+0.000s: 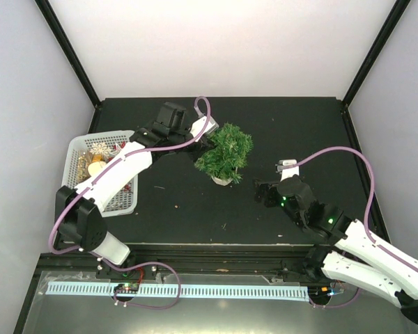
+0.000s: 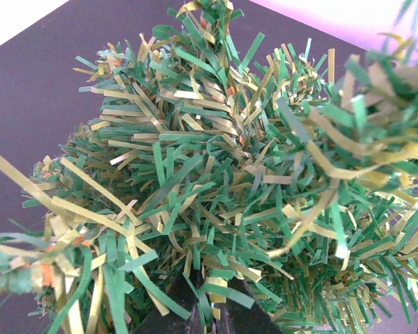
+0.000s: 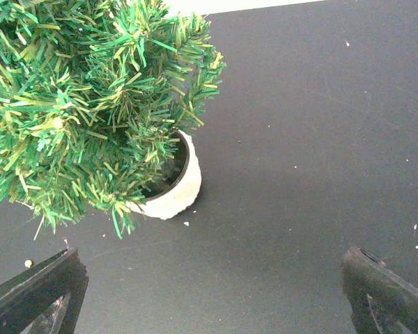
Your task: Decorate the small christmas tree
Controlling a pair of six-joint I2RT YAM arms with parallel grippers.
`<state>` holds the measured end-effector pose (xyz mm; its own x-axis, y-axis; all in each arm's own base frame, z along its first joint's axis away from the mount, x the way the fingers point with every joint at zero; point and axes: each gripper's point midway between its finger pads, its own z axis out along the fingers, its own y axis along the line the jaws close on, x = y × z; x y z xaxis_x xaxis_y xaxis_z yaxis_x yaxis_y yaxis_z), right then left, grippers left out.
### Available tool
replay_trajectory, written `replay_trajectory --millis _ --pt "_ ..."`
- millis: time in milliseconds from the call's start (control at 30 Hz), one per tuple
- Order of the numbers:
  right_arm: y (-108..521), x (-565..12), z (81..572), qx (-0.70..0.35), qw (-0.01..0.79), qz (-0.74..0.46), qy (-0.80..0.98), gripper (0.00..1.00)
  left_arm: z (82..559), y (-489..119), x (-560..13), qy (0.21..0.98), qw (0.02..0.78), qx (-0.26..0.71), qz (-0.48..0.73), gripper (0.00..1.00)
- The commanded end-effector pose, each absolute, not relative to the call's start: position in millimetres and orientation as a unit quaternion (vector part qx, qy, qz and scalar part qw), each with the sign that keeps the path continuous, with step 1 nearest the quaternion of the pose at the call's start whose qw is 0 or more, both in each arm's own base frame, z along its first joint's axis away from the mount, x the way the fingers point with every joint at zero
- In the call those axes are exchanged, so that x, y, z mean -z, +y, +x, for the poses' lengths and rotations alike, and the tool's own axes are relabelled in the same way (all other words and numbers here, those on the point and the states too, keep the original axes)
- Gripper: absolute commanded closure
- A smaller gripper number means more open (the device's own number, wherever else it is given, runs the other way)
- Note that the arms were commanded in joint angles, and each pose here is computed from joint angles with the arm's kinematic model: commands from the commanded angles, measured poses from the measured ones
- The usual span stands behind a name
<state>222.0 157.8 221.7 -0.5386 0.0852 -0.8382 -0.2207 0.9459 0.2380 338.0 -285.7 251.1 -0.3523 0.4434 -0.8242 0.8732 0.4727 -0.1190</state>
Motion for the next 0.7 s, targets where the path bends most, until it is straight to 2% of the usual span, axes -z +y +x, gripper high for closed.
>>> replay_trajectory --millis 0,667 --pt "158 -228 225 -0.162 0.488 -0.032 0.857 0.0 324 -291 -281 0.741 0.404 0.299 0.445 0.98" --pt "164 -222 228 -0.161 0.483 -0.034 0.86 0.0 305 -297 -262 0.745 0.366 0.321 0.456 0.99"
